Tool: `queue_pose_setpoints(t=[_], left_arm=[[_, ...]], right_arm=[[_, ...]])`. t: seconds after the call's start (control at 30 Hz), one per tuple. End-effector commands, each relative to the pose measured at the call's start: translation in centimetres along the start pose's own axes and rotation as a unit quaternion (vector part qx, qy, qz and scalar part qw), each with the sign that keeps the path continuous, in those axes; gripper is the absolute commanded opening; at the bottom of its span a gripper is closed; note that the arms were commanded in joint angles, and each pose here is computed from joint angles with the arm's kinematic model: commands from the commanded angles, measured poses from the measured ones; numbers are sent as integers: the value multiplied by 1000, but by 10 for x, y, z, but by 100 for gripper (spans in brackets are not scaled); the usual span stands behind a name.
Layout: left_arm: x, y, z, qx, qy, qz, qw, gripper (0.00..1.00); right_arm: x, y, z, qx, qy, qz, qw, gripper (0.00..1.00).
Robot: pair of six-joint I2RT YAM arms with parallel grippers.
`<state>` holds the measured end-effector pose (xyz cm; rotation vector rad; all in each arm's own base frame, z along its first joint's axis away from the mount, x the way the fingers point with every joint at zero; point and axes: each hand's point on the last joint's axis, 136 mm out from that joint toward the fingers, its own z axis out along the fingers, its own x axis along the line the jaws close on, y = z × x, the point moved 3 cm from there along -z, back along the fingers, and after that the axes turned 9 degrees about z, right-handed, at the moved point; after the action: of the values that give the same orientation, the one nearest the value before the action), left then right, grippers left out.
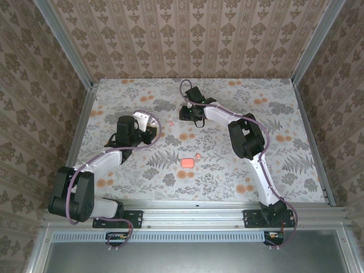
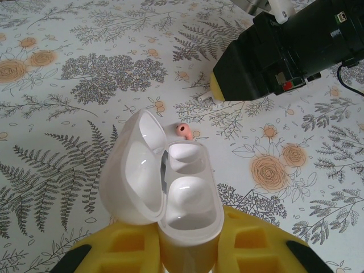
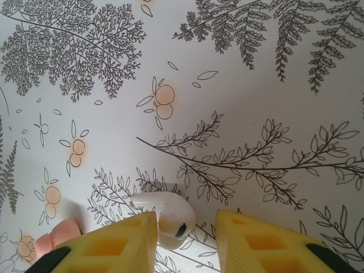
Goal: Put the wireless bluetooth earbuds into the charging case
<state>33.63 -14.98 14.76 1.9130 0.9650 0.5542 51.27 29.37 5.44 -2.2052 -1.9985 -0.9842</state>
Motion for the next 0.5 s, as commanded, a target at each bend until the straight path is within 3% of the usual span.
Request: queue_pose_setpoints(t=[0.0, 0.47], left_arm=[[3, 6, 1, -3, -2, 1, 1000, 7], [4, 6, 3, 0, -4, 2, 1000, 7]], right_arm=[[3, -11, 14, 18, 10, -9, 1000, 33], [10, -18, 20, 28, 25, -22, 999, 27]])
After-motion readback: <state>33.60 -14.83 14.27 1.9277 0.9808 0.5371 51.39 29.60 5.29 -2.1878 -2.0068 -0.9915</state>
